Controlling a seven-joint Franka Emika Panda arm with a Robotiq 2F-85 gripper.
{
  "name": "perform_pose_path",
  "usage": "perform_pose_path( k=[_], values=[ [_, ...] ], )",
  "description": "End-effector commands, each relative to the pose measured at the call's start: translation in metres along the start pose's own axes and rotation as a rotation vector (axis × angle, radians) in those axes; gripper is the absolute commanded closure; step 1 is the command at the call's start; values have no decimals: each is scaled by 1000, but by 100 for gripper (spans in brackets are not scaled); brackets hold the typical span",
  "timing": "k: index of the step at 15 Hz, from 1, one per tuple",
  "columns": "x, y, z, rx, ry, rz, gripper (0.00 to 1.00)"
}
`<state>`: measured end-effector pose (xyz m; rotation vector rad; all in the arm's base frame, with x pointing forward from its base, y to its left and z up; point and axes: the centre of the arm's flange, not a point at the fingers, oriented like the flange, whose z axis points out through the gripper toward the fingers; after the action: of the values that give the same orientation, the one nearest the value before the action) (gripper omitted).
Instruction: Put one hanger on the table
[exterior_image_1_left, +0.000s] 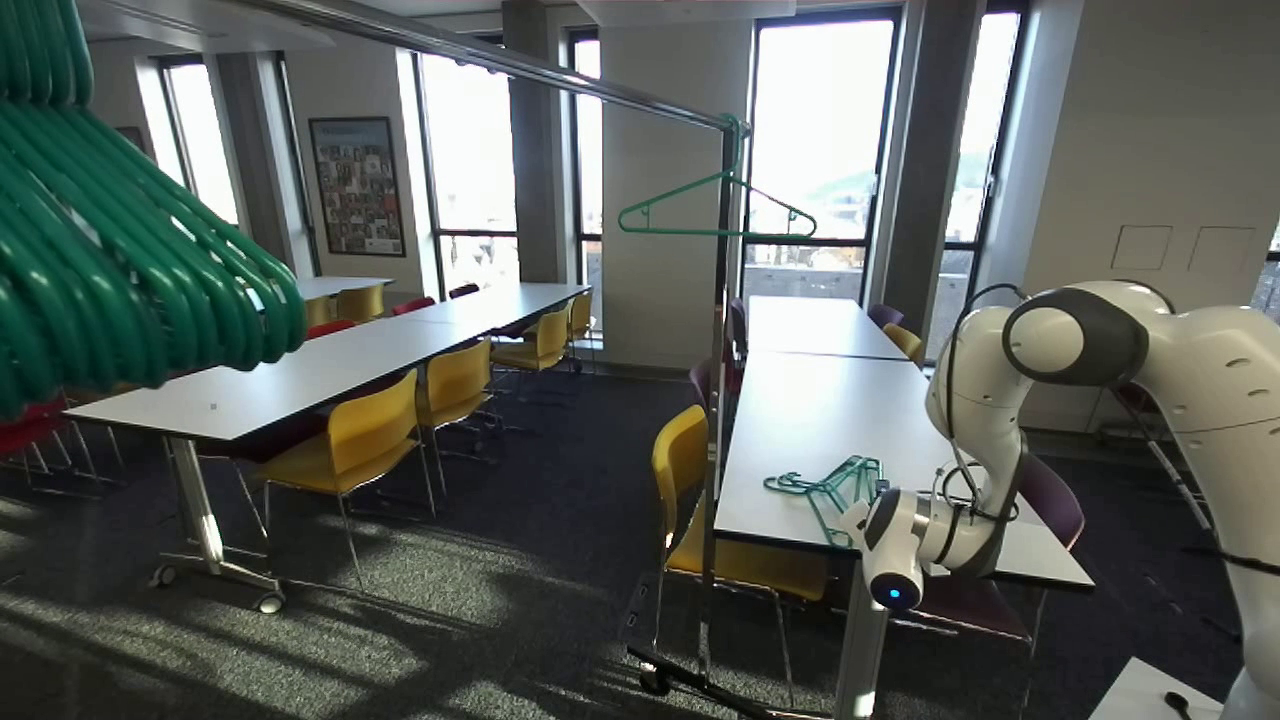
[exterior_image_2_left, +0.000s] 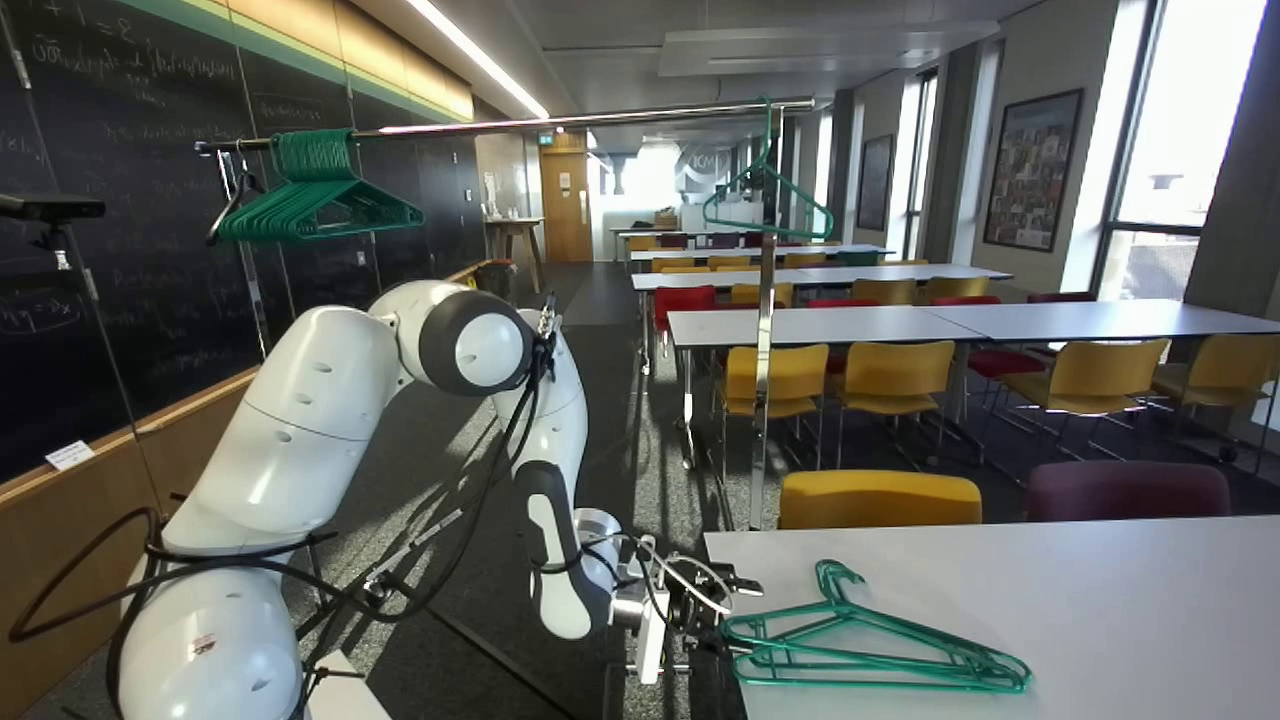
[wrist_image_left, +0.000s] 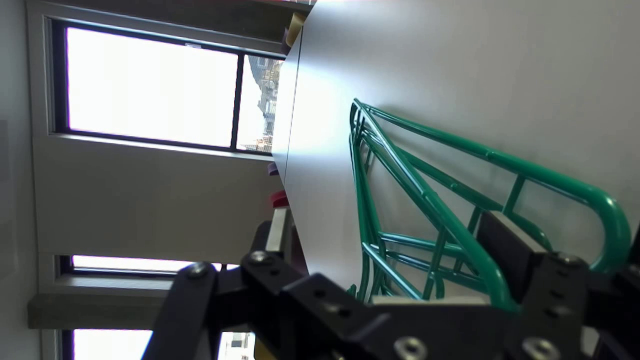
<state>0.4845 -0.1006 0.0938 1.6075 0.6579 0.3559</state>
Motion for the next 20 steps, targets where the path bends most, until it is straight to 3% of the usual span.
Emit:
perform_pose_path(
  k=[1, 12, 14, 17, 20],
  values=[
    [0, -1, 0, 1, 0, -1, 0],
    [1, -1, 1, 3, 1, 3, 0],
    [9, 2, -1, 84, 29, 46, 0],
    [5, 3, 4, 36, 7, 36, 0],
    [12, 8, 5, 101, 31, 58, 0]
  ],
)
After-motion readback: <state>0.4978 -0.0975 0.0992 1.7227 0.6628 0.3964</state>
